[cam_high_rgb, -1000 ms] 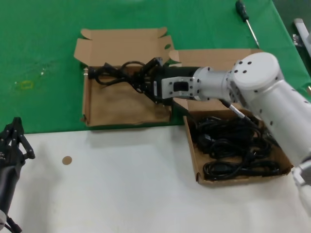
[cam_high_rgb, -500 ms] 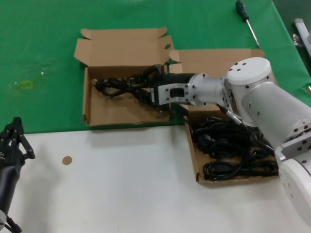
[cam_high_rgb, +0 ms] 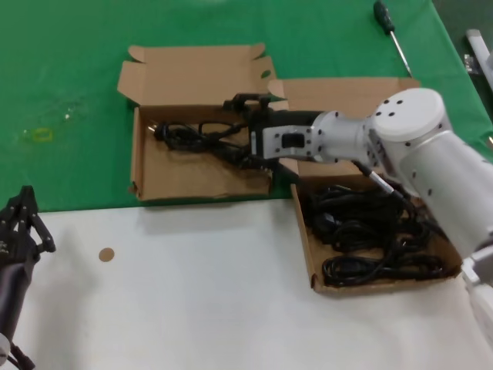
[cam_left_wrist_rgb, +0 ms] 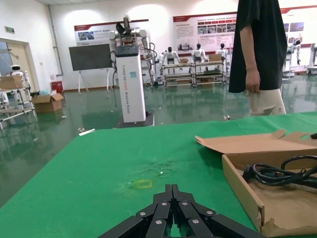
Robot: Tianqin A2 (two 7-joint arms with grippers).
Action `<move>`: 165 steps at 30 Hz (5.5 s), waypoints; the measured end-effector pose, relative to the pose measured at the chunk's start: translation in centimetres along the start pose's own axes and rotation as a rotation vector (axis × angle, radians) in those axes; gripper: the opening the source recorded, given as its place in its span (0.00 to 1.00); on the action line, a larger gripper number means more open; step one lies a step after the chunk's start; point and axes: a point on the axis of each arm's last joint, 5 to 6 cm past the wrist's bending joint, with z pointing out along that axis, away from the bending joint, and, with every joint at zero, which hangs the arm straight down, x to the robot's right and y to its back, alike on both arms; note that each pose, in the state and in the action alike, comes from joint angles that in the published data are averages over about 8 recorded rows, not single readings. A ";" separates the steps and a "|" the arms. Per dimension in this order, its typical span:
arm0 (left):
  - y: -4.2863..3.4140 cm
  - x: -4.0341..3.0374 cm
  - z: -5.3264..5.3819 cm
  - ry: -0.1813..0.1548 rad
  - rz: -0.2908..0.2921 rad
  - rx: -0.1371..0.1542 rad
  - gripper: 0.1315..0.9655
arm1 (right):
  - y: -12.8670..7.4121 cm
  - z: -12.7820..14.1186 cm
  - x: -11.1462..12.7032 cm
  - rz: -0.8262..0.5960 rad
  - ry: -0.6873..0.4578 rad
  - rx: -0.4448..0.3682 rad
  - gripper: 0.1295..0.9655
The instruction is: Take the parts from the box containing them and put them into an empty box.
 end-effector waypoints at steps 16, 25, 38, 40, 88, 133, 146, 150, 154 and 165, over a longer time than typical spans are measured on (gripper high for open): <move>0.00 0.00 0.0 0.000 0.000 0.000 0.02 | 0.2 -5.6 1.2 0.082 0.111 -0.011 0.74; 0.00 0.00 0.0 0.000 0.000 0.000 0.03 | -0.1 -6.7 1.2 0.093 0.125 -0.006 0.88; 0.00 0.00 0.0 0.000 0.000 0.000 0.12 | -0.4 -7.1 -1.5 0.227 0.194 0.009 0.99; 0.00 0.00 0.0 0.000 0.000 0.000 0.12 | -0.4 -7.2 -2.1 0.257 0.209 0.011 0.99; 0.00 0.00 0.0 0.000 0.000 0.000 0.99 | -1.5 -15.0 -15.5 1.004 0.608 -0.050 1.00; 0.00 0.00 0.0 0.000 0.000 0.000 1.00 | -1.9 -18.6 -18.6 1.194 0.734 -0.104 1.00; 0.00 0.00 0.0 0.000 0.000 0.000 1.00 | -1.9 -18.6 -18.6 1.194 0.734 -0.104 1.00; 0.00 0.00 0.0 0.000 0.000 0.000 1.00 | -1.9 -18.6 -18.6 1.194 0.734 -0.104 1.00; 0.00 0.00 0.0 0.000 0.000 0.000 1.00 | -1.9 -18.6 -18.6 1.194 0.734 -0.104 1.00; 0.00 0.00 0.0 0.000 0.000 0.000 1.00 | -1.9 -18.6 -18.6 1.194 0.734 -0.104 1.00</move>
